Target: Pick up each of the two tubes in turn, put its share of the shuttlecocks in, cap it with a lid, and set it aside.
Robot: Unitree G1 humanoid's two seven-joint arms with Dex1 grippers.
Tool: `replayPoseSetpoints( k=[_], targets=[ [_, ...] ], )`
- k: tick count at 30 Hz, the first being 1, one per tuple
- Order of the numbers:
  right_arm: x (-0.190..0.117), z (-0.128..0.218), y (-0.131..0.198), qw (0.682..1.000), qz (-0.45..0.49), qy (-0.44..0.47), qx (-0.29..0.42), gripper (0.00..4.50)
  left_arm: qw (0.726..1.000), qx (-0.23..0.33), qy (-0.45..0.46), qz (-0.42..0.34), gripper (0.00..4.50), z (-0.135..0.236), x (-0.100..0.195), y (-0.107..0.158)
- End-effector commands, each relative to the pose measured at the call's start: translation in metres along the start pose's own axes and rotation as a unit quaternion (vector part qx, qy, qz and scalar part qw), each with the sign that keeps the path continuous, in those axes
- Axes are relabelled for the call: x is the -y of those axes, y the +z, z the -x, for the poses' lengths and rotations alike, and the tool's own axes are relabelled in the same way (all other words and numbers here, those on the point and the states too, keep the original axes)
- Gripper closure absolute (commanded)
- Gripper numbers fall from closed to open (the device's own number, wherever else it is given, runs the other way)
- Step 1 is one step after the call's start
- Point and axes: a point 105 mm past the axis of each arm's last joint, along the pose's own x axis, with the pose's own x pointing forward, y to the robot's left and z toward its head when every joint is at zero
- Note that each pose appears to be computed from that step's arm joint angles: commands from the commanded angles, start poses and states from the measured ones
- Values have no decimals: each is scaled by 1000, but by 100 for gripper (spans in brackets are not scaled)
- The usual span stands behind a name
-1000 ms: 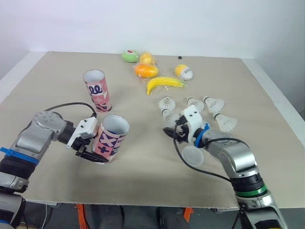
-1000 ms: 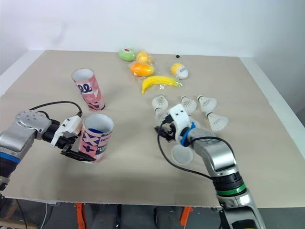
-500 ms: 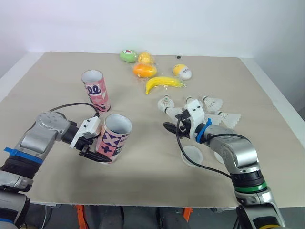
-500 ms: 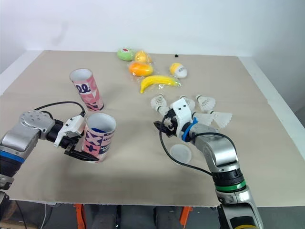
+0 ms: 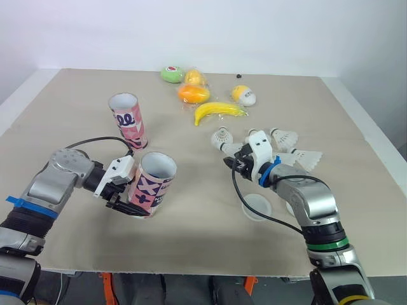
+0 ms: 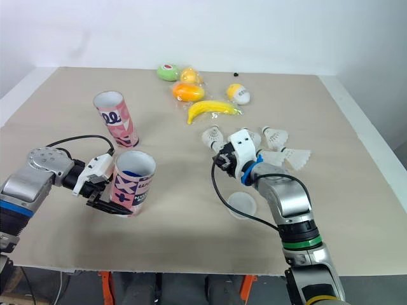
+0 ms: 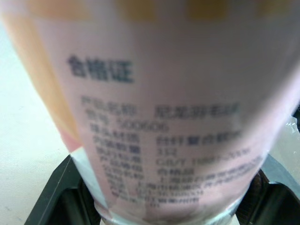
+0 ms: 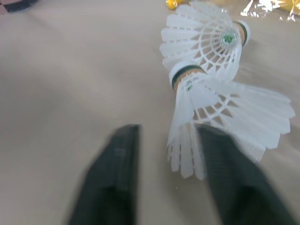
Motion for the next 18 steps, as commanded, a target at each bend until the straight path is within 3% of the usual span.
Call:
replayPoseSetpoints(
  k=[1,10,18],
  targets=[
    [-2,2,19,999,16,3,31,445,1000,9,10,-21,159,4,0,10],
    [-27,38,38,991,71,102,57,445,1000,10,9,-18,159,2,3,9],
    [-63,70,77,955,158,216,128,445,1000,11,9,-19,159,2,2,9]
  ],
)
